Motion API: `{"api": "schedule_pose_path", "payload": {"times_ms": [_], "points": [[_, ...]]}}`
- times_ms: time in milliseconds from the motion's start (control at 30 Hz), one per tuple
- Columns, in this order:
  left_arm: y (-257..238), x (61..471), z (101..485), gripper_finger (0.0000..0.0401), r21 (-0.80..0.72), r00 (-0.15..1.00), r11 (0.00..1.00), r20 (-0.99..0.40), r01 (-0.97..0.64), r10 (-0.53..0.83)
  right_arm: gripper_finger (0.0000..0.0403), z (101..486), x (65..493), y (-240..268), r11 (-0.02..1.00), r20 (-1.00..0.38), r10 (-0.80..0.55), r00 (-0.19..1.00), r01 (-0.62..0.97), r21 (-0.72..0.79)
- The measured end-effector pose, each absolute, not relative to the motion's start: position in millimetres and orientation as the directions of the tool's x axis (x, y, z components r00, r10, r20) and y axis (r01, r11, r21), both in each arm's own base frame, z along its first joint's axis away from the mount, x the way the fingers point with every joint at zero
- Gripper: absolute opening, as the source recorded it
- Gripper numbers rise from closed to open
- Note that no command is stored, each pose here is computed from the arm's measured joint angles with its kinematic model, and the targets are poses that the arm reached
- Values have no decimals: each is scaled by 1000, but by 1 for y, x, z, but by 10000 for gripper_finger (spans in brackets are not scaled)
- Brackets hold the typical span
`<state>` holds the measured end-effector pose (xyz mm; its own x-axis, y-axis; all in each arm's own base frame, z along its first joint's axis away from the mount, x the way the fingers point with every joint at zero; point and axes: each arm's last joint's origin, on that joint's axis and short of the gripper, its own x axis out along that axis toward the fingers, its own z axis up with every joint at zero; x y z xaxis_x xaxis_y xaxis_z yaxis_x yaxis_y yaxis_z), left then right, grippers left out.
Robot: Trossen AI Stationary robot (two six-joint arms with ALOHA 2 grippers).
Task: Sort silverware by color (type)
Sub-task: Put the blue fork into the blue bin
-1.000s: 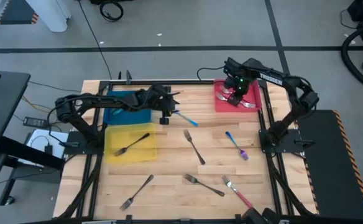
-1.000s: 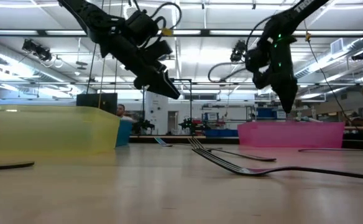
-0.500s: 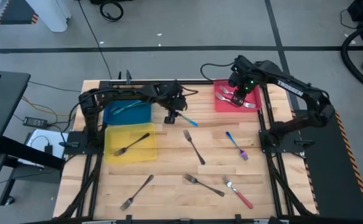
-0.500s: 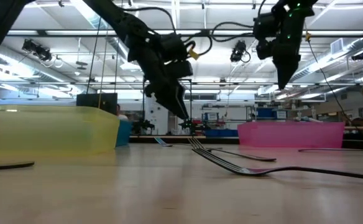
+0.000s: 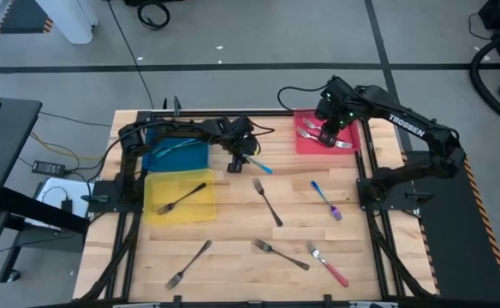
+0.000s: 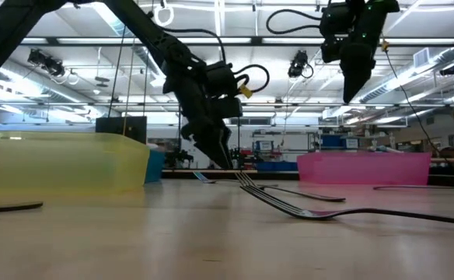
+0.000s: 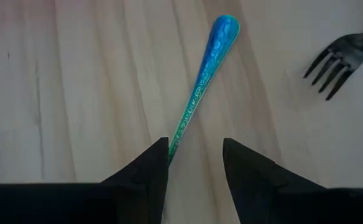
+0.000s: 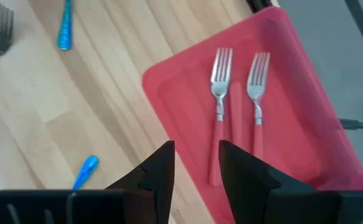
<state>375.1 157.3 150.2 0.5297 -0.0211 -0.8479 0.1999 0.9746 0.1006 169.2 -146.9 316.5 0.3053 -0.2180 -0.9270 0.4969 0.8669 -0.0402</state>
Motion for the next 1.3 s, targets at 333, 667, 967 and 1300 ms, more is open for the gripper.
{"api": "schedule_pose_path", "payload": {"times_ms": [333, 667, 967, 1300], "points": [[172, 370, 135, 151, 67, 501, 987, -865, 148, -16, 133, 316, 176, -141, 878, -923, -197, 330, 479, -16], [173, 371, 130, 150, 52, 508, 986, -861, 156, -35, 133, 316, 179, -137, 888, -922, -191, 337, 460, -16], [174, 371, 130, 112, 68, 501, 987, -865, 148, -16, 133, 316, 181, -135, 895, -923, -185, 339, 446, -15], [162, 378, 127, 100, 169, 456, 975, -886, 144, 86, 133, 316, 182, -134, 891, -923, -182, 340, 454, -9]]}}
